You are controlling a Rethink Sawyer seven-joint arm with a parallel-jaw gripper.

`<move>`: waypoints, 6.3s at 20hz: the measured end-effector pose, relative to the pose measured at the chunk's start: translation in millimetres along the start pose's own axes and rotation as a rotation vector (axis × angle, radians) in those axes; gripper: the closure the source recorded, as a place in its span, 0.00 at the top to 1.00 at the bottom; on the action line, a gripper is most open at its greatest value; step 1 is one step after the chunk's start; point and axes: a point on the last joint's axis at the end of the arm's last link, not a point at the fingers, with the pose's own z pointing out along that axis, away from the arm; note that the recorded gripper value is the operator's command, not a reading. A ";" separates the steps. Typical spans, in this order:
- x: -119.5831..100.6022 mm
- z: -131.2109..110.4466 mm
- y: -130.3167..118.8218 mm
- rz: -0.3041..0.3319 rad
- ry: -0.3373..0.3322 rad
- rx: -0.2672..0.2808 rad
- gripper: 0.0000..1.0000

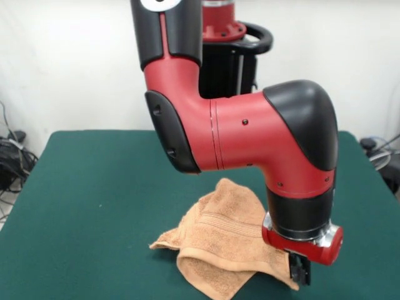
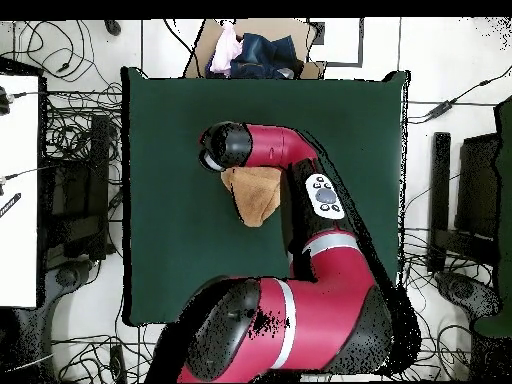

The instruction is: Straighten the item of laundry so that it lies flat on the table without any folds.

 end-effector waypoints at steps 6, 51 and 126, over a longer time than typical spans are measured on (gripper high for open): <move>-0.1 0.0 0.0 0.000 0.000 0.000 0.00; -36.6 -53.6 -5.7 -0.039 0.123 0.071 1.00; -91.9 -123.2 -22.5 -1.257 0.359 -0.177 1.00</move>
